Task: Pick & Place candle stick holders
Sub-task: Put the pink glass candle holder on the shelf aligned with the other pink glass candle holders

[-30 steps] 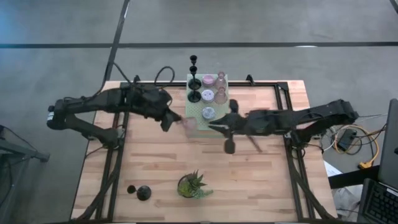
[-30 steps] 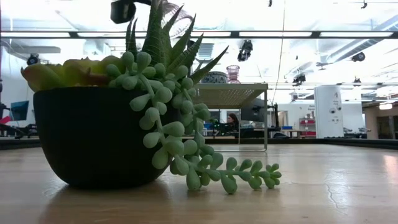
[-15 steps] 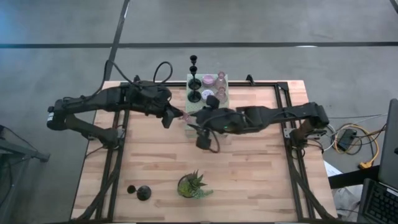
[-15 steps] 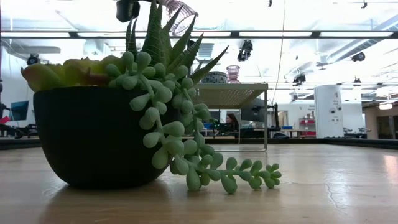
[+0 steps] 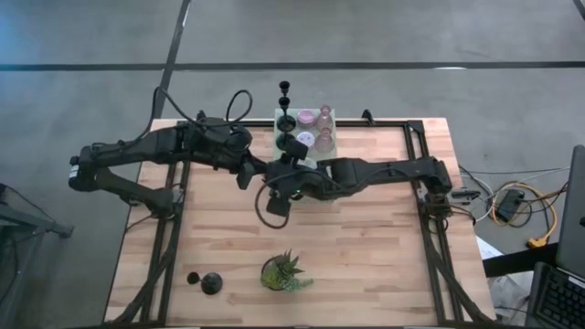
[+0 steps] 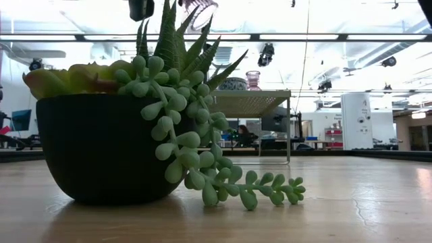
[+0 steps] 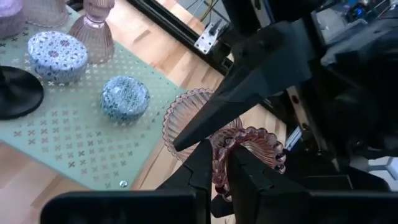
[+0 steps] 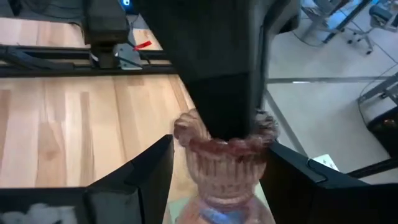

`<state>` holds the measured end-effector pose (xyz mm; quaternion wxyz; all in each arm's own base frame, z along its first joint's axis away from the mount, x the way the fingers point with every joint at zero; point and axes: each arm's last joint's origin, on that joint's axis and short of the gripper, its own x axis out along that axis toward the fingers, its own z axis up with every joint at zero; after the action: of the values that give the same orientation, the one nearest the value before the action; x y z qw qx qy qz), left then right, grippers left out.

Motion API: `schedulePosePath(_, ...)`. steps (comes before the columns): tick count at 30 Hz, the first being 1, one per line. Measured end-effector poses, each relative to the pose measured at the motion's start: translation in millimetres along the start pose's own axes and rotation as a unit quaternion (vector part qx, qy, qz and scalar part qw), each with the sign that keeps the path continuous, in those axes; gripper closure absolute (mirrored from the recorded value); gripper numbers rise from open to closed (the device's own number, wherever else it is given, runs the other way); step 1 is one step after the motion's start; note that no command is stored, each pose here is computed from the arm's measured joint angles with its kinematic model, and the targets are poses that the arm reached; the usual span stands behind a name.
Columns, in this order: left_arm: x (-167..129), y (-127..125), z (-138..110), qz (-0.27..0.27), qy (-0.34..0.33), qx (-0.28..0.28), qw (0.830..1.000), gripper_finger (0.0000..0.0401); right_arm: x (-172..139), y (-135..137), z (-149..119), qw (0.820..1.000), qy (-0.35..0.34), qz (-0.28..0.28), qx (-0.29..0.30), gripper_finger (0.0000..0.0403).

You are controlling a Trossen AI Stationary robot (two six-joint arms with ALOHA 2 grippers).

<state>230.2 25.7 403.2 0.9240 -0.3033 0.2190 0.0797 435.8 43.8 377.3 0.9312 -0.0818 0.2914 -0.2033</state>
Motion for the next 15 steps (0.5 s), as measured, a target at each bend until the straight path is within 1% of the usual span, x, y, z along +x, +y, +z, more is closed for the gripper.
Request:
schedulePosePath(5, 0, 0, -1, 0.002, 0.003, 0.000, 1.000, 0.0371, 5, 1, 2, 1.000, 0.022, -0.003, -0.012, 0.0222)
schedulePosePath(10, 0, 0, 0, -0.001, -0.001, -0.002, 1.000, 0.0371, -1, -1, 1, 0.999, 0.040, -0.003, -0.007, 0.0279)
schedulePosePath(15, 1, -1, 1, -0.003, -0.005, -0.001, 1.000, 0.0371, -7, -5, 3, 0.999, 0.039, -0.001, -0.003, 0.0282)
